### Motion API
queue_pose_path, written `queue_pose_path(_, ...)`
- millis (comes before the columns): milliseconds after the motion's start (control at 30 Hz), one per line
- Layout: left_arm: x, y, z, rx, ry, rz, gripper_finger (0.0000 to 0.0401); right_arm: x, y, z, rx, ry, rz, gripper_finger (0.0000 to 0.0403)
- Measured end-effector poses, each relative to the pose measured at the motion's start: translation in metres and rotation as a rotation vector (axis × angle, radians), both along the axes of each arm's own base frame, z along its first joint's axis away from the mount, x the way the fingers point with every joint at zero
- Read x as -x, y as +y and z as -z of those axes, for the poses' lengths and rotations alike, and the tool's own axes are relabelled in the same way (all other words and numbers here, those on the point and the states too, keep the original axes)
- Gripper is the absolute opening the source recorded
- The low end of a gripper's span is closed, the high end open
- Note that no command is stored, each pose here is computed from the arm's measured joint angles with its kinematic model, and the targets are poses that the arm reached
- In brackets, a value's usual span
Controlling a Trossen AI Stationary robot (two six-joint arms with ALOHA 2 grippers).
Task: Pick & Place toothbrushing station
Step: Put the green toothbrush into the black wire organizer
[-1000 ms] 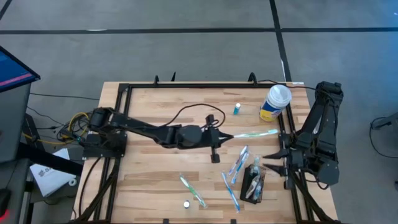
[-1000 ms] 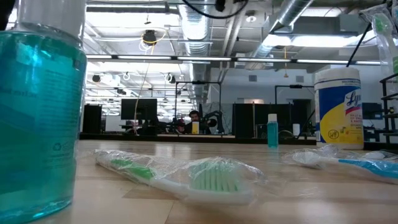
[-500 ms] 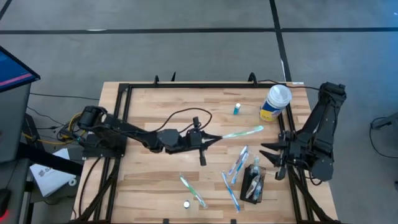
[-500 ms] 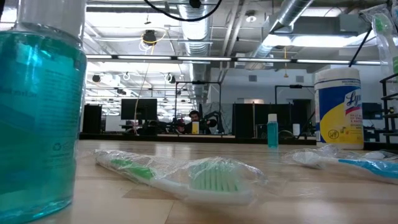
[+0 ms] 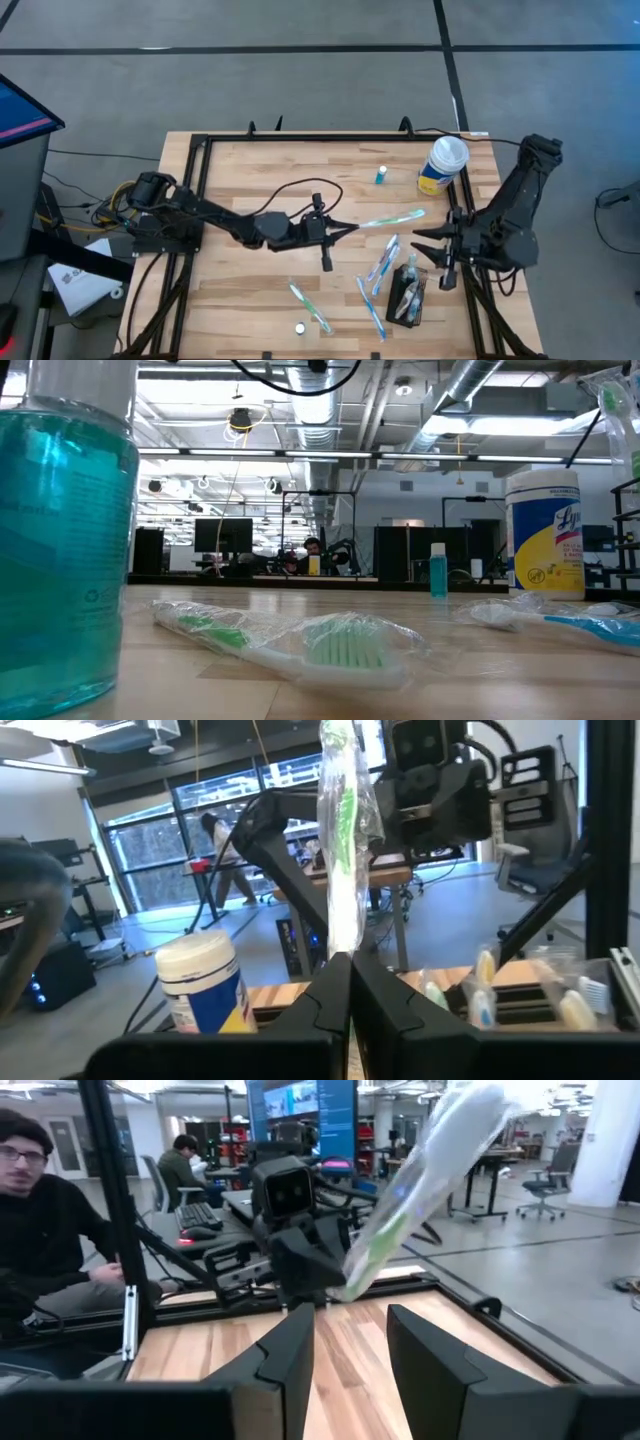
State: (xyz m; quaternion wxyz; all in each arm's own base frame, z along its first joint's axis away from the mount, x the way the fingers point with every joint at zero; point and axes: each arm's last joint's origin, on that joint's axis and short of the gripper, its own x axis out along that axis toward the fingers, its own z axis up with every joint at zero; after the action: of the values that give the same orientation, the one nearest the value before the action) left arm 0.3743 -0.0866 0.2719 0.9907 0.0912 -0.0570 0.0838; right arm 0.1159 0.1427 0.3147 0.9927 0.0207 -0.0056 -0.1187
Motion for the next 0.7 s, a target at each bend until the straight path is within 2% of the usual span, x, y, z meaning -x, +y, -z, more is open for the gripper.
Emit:
queue_pose_path(300,0.001,-0.003,0.0,-0.001,-0.005,0.008,0.0,-0.012,-0.007,-0.001,0.017,-0.001,-0.022,0.0118)
queue_pose_path(700,0.001,-0.003,-0.001,-0.005,-0.005,0.007,0.0,-0.019,-0.015,-0.013,0.049,-0.059,0.017,0.0118)
